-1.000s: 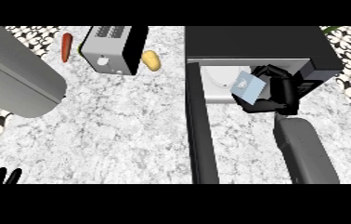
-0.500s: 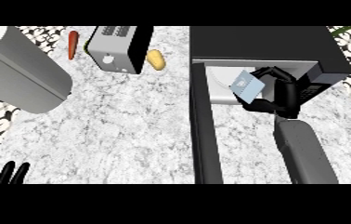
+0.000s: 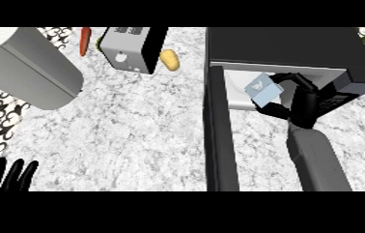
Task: Pick up the milk, place it into the microwave and close the microwave
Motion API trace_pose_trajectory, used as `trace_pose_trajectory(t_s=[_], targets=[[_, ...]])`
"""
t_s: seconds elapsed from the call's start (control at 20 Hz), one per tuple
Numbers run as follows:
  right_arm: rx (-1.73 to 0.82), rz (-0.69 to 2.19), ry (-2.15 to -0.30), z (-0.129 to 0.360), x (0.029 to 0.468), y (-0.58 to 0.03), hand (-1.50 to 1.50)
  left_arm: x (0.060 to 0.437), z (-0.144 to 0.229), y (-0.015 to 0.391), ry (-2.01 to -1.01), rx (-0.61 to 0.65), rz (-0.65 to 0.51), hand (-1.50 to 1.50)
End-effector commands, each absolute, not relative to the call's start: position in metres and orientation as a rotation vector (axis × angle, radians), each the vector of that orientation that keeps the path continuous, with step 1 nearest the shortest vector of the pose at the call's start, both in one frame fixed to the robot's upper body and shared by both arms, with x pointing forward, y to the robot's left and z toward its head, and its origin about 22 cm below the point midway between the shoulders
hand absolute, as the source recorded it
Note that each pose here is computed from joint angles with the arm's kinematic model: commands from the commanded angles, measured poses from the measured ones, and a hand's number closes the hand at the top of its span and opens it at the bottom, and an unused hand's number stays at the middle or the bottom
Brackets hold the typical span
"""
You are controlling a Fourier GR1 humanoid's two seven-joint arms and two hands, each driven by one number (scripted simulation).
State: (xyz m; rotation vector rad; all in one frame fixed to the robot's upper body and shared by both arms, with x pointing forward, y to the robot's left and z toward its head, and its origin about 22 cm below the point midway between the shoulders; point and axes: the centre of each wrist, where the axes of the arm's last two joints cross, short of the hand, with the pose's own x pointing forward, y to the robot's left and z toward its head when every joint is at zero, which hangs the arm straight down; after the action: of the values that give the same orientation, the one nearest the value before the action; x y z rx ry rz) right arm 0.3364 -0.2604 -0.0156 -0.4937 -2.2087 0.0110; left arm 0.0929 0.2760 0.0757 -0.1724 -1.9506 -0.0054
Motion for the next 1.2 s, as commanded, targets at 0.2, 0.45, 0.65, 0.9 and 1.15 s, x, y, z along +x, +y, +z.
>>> trace_pose_trajectory(t_s=[0.2, 0.45, 0.65, 0.9, 1.15], targets=[[-0.840, 0.089, -2.093, 0.001, 0.367, -0.272, -1.50, 0.099, 0.076, 0.274, -1.941, -0.163, -0.068, -1.50], [-0.927, 0.134, -2.097, -0.008, 0.360, -0.277, -1.50, 0.106, 0.078, 0.274, -1.946, -0.131, -0.097, -1.50], [-0.957, 0.146, -2.104, -0.005, 0.361, -0.278, -1.50, 0.112, 0.078, 0.271, -1.948, -0.159, -0.125, -1.50], [-0.762, 0.134, -2.026, -0.029, 0.348, -0.262, -1.50, 0.116, 0.078, 0.265, -1.950, -0.189, -0.139, -1.50], [-0.653, 0.135, -1.956, -0.008, 0.378, -0.252, -1.50, 0.121, 0.078, 0.261, -1.945, -0.199, -0.168, -1.50]])
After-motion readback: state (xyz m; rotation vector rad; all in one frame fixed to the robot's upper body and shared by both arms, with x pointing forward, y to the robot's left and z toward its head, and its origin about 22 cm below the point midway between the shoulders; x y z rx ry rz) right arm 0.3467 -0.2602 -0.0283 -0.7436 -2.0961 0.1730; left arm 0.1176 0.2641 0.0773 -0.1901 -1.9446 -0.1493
